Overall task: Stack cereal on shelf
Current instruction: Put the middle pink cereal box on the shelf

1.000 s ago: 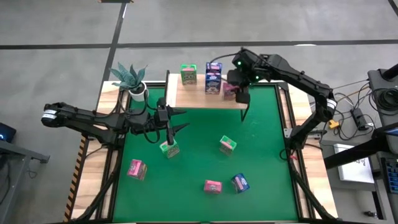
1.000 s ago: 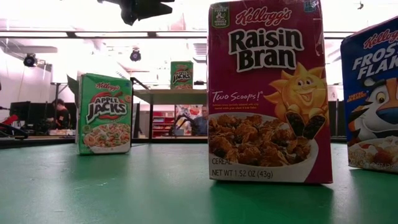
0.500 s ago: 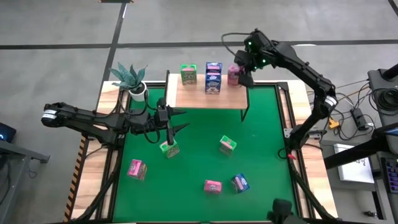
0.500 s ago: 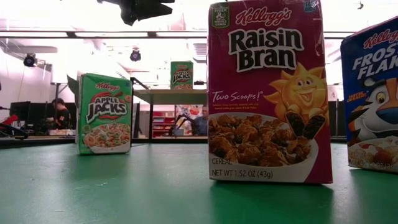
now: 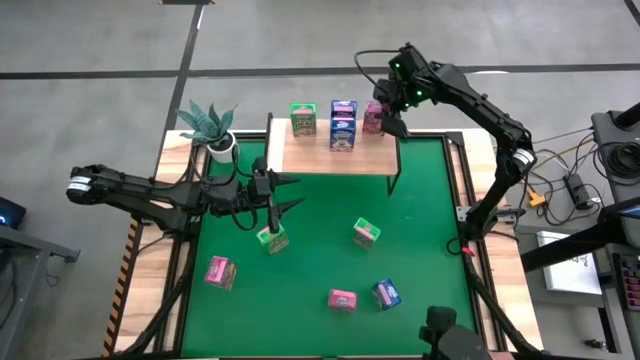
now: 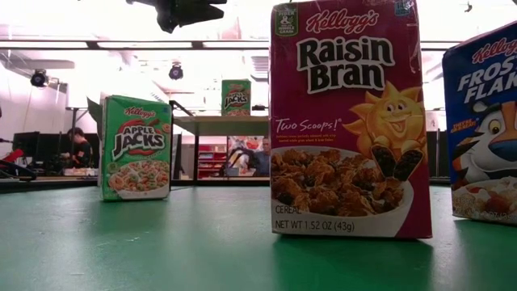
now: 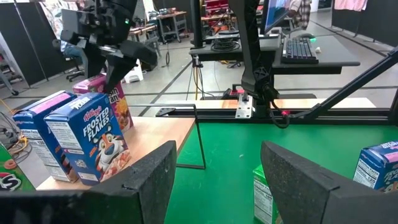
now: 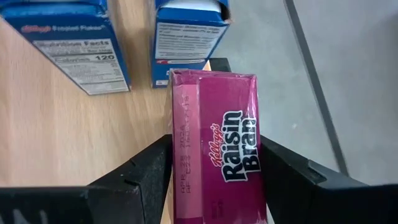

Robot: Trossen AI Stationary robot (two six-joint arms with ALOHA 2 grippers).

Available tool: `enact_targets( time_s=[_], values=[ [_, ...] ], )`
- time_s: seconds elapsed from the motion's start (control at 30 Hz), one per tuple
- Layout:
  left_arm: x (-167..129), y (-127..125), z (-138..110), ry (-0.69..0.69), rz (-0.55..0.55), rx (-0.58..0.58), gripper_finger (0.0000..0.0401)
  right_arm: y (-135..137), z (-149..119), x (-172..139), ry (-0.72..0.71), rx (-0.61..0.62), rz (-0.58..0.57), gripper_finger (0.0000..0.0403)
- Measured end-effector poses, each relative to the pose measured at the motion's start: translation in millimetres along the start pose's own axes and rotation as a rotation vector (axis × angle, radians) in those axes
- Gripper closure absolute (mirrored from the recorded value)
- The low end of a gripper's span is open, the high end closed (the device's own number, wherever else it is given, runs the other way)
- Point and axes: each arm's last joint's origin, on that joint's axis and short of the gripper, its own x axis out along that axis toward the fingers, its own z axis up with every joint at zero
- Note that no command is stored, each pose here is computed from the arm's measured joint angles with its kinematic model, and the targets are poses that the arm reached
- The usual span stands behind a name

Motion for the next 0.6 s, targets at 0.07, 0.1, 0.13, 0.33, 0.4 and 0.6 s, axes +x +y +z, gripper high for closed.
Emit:
enact_targets(
  time_s=[0.07,0.1,0.13,0.33,0.4,0.6],
  values=[
    [0.0,0.0,0.0,0.000,0.000,0.000,0.0184,0.0,0.0,0.1,0.001,-0.027,0.000,0.0200],
    [0.0,0.0,0.0,0.000,0.000,0.000,0.0184,0.0,0.0,0.1,0.001,-0.039,0.000,0.0200],
    [0.0,0.0,0.0,0.000,0.000,0.000,0.0184,0.0,0.0,0.1,0.001,-0.051,0.000,0.0200],
    [0.0,0.0,0.0,0.000,0.000,0.000,0.0184,0.6,-0.2,-2.4,0.002,-0.115,-0.006,0.0200],
    [0.0,0.0,0.0,0.000,0.000,0.000,0.0184,0.6,-0.2,-2.4,0.001,-0.114,-0.006,0.0200],
    [0.0,0.0,0.0,0.000,0.000,0.000,0.0184,0.0,0.1,-0.8,0.000,-0.101,-0.007,0.0200]
  ],
)
